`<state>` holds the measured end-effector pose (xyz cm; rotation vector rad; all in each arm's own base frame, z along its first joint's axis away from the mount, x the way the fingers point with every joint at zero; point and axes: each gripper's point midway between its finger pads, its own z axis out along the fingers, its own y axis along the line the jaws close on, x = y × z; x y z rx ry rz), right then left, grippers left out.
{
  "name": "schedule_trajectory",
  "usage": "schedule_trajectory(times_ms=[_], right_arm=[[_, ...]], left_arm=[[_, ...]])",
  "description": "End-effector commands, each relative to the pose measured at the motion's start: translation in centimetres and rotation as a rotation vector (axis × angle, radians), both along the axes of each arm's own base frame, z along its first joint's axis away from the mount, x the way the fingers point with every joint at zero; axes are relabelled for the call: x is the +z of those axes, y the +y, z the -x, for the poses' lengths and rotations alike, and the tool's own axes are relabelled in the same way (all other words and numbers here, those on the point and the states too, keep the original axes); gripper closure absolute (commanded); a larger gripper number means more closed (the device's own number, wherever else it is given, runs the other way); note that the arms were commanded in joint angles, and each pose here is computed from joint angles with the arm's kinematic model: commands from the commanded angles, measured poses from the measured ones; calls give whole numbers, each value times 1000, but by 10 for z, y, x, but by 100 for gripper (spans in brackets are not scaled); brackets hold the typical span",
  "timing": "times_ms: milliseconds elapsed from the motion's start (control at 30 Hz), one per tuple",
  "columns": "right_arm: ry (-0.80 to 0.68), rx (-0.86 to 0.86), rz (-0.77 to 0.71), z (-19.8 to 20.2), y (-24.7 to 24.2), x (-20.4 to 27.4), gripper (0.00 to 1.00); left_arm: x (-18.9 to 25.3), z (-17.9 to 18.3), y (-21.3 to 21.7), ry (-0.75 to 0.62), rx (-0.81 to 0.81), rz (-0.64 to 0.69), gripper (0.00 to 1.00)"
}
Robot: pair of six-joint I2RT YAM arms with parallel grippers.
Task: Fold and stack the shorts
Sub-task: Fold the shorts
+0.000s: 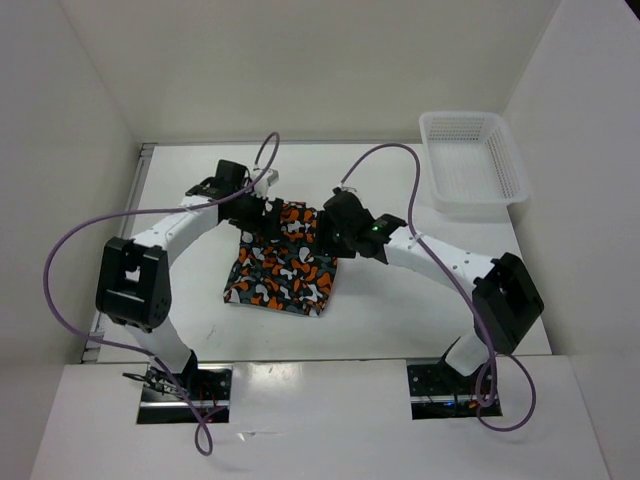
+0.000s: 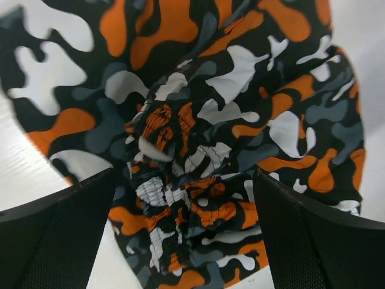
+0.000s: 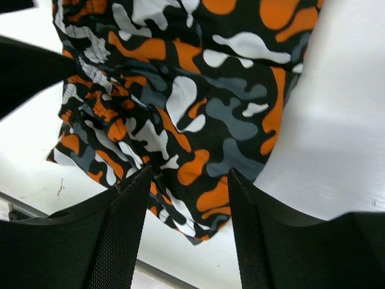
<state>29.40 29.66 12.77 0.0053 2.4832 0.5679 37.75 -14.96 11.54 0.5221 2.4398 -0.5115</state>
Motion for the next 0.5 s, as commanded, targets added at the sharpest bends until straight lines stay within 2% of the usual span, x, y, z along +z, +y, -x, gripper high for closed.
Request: schedule_trajectory(times_ms=[0, 167, 267, 300, 400, 433, 467], right_arm=[[-60, -26, -63, 0, -5, 30, 40], [-50, -55, -61, 3, -16, 28, 40], [-30, -73, -53, 4, -21, 19, 40], [-8, -72, -58, 9, -21, 14, 39], [43, -69, -95, 9, -24, 0, 27], [63, -74, -102, 11, -26, -7, 27], [62, -70, -126, 8, -25, -6, 22]], left_arm=[[-14, -8, -9, 23, -22, 4, 0], [-42, -17, -15, 55, -30, -5, 0], [-40, -18, -24, 51, -63, 43, 10], [-42, -14, -26, 63, -71, 52, 24], [-36, -11, -26, 51, -77, 63, 57], [-30, -10, -22, 50, -66, 63, 78], [-25, -7, -23, 50, -73, 73, 84]])
